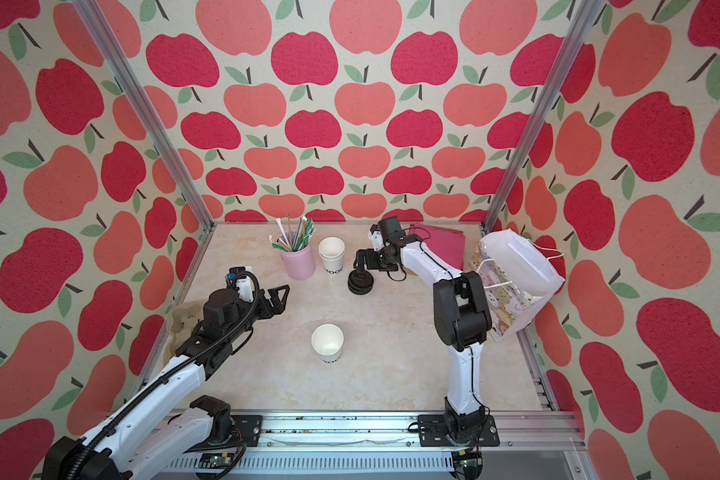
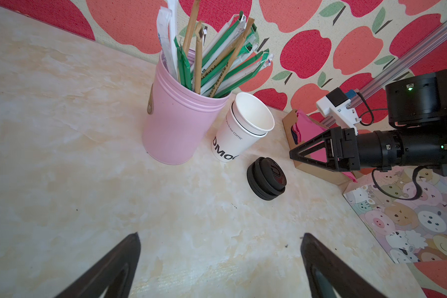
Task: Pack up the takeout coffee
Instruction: 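Lower the right gripper and close it on the black lid's rim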
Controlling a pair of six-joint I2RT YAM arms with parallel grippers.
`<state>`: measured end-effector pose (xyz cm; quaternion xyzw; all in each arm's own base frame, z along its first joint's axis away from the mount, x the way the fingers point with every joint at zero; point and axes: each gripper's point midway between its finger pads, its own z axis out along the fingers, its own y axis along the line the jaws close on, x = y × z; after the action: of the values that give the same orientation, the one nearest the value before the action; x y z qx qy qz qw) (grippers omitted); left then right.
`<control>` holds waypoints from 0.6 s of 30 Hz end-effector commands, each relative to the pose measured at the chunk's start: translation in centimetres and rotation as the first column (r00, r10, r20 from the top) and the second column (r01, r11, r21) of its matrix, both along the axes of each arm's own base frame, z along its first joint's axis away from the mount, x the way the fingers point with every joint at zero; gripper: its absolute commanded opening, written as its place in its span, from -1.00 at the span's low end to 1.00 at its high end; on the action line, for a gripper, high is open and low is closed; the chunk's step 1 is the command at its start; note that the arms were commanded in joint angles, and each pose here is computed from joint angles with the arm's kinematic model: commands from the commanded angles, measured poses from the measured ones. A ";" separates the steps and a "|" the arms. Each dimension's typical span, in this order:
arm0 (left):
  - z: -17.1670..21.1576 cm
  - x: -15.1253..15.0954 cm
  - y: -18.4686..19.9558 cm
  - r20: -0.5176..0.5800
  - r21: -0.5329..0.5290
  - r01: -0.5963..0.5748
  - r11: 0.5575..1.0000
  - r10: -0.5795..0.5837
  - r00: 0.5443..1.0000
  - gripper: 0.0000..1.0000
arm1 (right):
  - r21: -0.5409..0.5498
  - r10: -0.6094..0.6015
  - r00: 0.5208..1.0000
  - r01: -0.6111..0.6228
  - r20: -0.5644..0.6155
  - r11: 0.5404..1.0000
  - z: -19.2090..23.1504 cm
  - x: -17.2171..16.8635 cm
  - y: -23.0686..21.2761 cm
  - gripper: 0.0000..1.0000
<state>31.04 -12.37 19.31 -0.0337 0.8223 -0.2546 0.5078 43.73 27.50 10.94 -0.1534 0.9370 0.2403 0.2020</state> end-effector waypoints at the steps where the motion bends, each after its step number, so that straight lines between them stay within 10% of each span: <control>1: 0.7 0.4 -0.2 0.033 0.006 0.016 1.000 -0.016 0.999 0.98 | -0.013 0.016 0.998 -0.016 -0.054 1.000 -1.0 -0.7 0.7 0.95; 18: 0.2 0.1 0.0 0.025 0.011 0.010 1.000 -0.010 1.000 0.98 | -0.145 0.038 0.996 -0.050 -0.083 0.988 -3.9 -1.1 2.0 0.78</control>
<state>31.28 -12.45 18.99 -0.0339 0.8242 -0.2535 0.5052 42.56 29.98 7.66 -0.1745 0.9498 0.2083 0.1551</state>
